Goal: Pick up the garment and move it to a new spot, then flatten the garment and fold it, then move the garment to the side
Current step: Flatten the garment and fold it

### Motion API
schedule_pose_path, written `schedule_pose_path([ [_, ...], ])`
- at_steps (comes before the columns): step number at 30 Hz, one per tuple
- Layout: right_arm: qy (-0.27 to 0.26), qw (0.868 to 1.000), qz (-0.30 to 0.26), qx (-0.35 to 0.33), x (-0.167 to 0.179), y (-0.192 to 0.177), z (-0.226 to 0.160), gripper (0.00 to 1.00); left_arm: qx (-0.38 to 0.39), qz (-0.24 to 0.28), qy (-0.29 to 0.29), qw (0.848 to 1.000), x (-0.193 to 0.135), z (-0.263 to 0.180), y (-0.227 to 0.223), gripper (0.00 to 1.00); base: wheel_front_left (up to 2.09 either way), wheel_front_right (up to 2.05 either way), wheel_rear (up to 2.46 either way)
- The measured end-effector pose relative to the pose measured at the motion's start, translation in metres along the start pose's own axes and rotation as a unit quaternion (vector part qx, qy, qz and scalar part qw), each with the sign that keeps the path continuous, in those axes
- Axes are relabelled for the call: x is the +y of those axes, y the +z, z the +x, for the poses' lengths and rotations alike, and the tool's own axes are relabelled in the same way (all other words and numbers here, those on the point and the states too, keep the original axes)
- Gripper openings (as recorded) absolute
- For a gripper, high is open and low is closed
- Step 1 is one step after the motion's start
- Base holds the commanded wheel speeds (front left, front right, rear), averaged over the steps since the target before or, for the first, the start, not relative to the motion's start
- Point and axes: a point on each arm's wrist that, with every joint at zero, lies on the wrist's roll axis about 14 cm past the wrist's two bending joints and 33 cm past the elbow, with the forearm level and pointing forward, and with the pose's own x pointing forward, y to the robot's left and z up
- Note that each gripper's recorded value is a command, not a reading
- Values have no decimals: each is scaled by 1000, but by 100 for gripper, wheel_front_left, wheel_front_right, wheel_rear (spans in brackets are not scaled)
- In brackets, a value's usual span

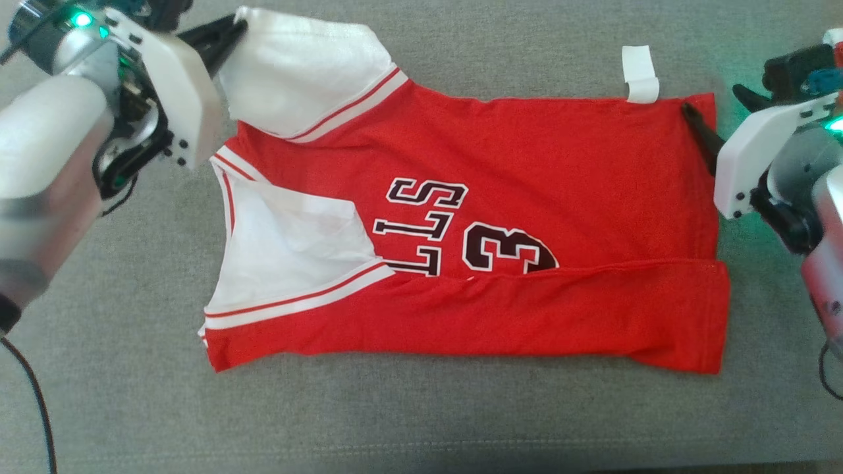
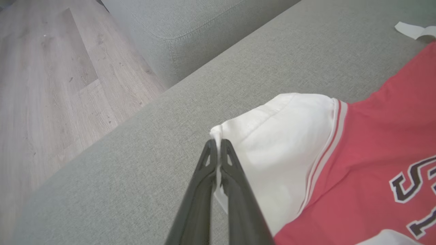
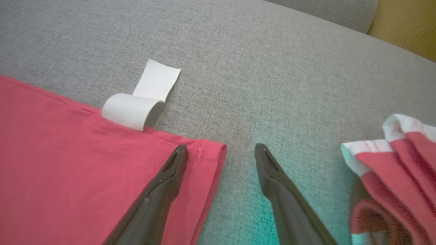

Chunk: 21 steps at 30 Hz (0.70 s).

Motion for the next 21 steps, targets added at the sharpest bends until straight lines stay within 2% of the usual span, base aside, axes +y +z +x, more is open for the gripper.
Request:
schedule_pose_path([
  [10, 8, 1000, -3, 10, -2, -1, 7, 100, 4, 0, -20, 1000, -14, 9, -7, 0, 0, 0, 0],
  [11, 12, 1000, -7, 11, 1, -1, 7, 84, 3, 0, -21, 1000, -14, 9, -6, 0, 0, 0, 0],
  [12, 15, 1000, -9, 12, 2, 0, 7, 25, 3, 0, -21, 1000, -14, 9, -6, 0, 0, 0, 0],
  [13, 18, 1000, -11, 14, 4, 0, 6, 0, 2, 1, -21, 1000, -14, 9, -5, 0, 0, 0, 0],
  [17, 26, 999, -14, 21, 8, -3, 1, 0, -2, 4, -17, 1000, -12, 7, 0, 0, 0, 0, 0],
  [21, 11, 999, -19, 24, -6, -6, -5, 0, -2, 14, -2, 1000, -3, 3, 0, 0, 0, 0, 0],
])
